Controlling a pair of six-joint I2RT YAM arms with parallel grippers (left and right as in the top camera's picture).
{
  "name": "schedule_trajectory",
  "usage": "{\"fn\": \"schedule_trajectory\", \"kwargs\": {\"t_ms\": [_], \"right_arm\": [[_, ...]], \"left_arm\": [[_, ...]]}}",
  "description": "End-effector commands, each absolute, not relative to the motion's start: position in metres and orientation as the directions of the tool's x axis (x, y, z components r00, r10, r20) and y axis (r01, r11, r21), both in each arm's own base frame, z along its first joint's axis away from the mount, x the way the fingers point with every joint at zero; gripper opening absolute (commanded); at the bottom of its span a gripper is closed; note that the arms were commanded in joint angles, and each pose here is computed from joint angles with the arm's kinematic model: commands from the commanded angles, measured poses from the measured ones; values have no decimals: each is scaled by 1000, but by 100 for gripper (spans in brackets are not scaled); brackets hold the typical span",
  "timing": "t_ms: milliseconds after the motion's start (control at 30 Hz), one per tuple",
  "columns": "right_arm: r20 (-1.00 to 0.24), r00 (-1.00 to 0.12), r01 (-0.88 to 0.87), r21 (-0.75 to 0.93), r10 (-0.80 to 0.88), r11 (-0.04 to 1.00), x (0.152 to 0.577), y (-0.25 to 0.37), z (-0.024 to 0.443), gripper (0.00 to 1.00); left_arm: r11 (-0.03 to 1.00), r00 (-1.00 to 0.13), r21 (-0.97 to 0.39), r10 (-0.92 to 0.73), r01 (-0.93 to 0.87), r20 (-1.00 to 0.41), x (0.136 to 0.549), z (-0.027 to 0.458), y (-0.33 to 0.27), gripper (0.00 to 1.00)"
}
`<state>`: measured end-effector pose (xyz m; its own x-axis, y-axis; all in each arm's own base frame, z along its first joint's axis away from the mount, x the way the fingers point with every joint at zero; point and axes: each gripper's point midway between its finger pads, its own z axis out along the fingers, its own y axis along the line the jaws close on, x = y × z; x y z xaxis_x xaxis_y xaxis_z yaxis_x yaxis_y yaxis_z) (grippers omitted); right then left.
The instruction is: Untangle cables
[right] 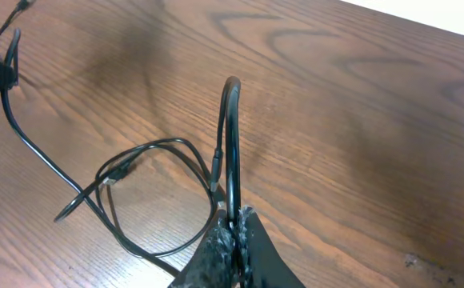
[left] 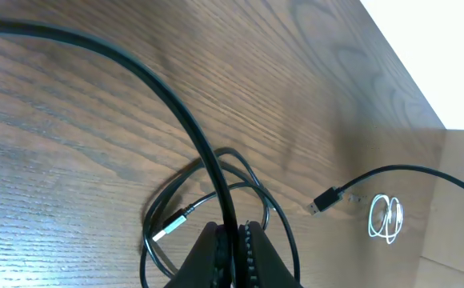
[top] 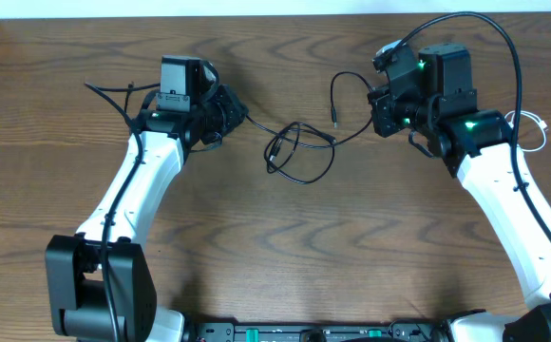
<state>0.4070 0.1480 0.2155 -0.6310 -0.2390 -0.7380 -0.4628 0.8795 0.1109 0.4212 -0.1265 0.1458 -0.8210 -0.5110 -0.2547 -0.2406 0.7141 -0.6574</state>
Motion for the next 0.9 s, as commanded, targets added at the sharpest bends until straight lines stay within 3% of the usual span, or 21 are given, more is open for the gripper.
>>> {"fn": "schedule_trajectory", "kwargs": {"t_ms": [0,567,867], "right_arm": [[-741,-635,-444,119,-219,888,412,147,219,1],[-657,-751,-306,255,-68,917,421,149,186,1],[-568,-822,-247,294,-39,923,422,151,149,1]], "left_arm": [[730,-823,-656,-484,-192,-297,422,156,-125,8],[687,-803,-673,-548,-272,-235,420,153,-87,7],[746,-821,-608,-510,-273,-257,412,142,-78,7]]}}
